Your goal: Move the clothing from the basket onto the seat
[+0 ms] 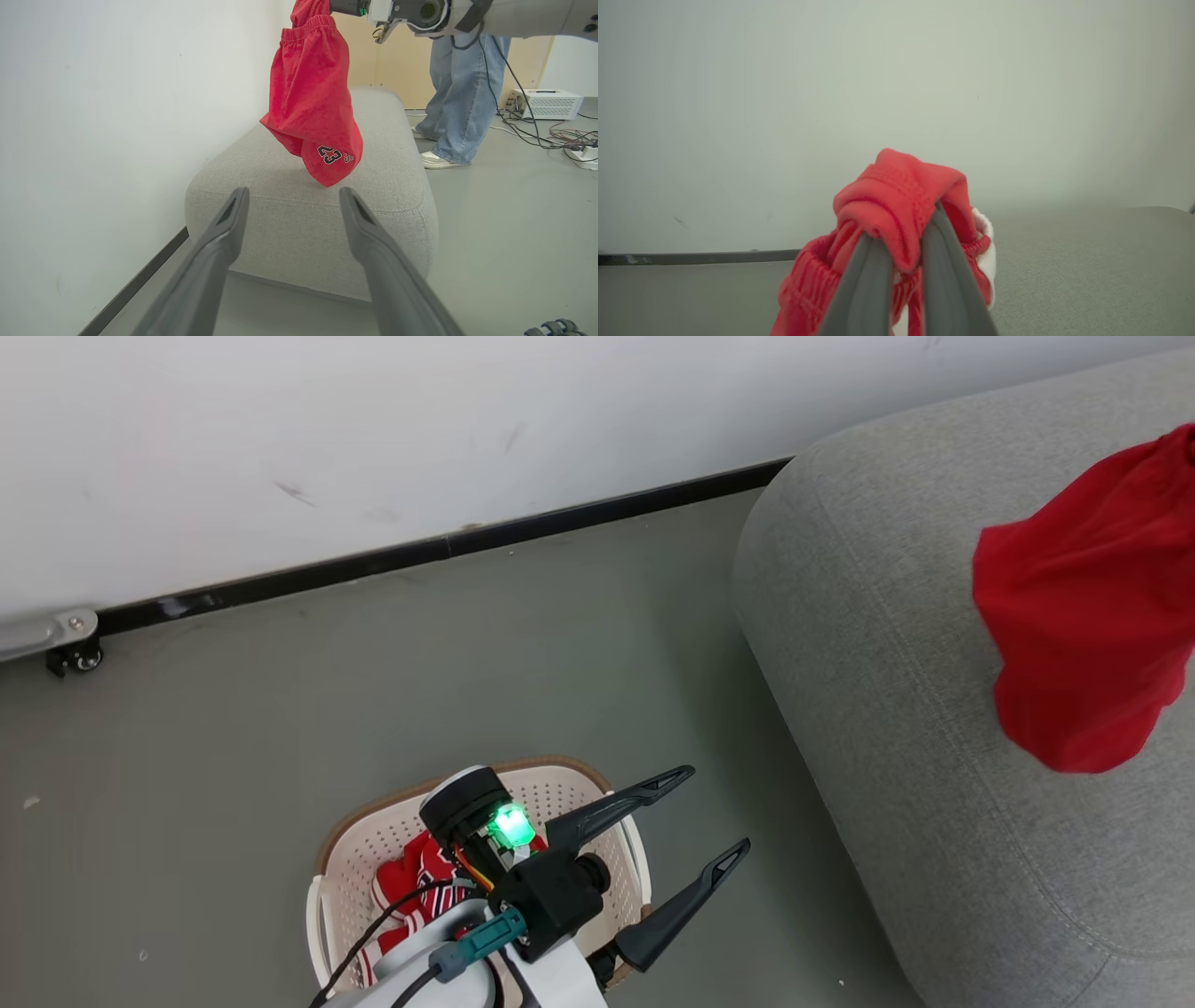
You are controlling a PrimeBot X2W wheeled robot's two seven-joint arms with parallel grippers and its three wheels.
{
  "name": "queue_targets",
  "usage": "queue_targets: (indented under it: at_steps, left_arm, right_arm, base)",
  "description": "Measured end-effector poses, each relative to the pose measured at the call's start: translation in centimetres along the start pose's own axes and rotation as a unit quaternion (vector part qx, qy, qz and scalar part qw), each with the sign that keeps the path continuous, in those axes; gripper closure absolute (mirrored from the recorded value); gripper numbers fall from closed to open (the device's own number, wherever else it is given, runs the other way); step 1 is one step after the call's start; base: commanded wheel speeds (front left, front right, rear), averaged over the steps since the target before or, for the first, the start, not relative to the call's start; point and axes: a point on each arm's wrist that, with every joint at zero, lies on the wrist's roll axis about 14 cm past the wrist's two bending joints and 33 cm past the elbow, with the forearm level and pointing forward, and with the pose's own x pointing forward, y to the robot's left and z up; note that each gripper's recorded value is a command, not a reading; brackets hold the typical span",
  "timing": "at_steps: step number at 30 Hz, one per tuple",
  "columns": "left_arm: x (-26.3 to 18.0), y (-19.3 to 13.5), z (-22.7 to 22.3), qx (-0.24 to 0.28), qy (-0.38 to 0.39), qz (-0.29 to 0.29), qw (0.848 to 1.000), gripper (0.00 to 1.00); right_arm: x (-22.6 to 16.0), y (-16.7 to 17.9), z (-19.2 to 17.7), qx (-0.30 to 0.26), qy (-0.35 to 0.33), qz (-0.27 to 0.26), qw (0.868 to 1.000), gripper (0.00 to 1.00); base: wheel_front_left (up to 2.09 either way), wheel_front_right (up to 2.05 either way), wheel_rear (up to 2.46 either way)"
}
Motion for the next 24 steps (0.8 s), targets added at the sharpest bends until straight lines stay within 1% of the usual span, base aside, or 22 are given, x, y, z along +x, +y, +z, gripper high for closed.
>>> queue_targets:
  at_steps: [8,13,15,16,19,24]
  left_arm:
    - [-0.3,1.4,-1.1,-0.002,0.01,0.01,1.0,0.0]
    - [-0.6,2.4,-1.9,-0.005,0.018,0.019,1.0,0.0]
    - [-0.6,2.8,-2.2,-0.006,0.022,0.023,0.999,0.0]
    - [-0.6,3.1,-2.4,-0.008,0.024,0.026,0.999,0.0]
    - [-0.5,3.5,-2.6,-0.011,0.023,0.029,0.999,0.0]
    - [-0.3,4.0,-3.0,-0.017,0.022,0.034,0.999,0.0]
  right_arm:
    - [2.4,-3.1,1.9,-0.022,-0.009,-0.036,0.999,1.0]
    - [3.4,-3.9,1.3,-0.031,0.004,-0.046,0.998,1.0]
    - [3.7,-3.6,0.3,-0.033,0.017,-0.044,0.998,1.0]
    - [4.0,-3.3,-1.0,-0.04,0.036,-0.04,0.998,1.0]
    - [4.1,-3.4,-3.0,-0.047,0.064,-0.045,0.996,1.0]
    - [4.0,-2.3,-7.2,-0.033,0.113,-0.045,0.992,1.0]
  base:
    - [0.0,0.0,0.0]
    - [0.0,0.0,0.0]
    - [0.0,0.0,0.0]
    - [0.0,0.0,0.0]
    - [0.0,0.0,0.0]
    - [0.0,0.0,0.0]
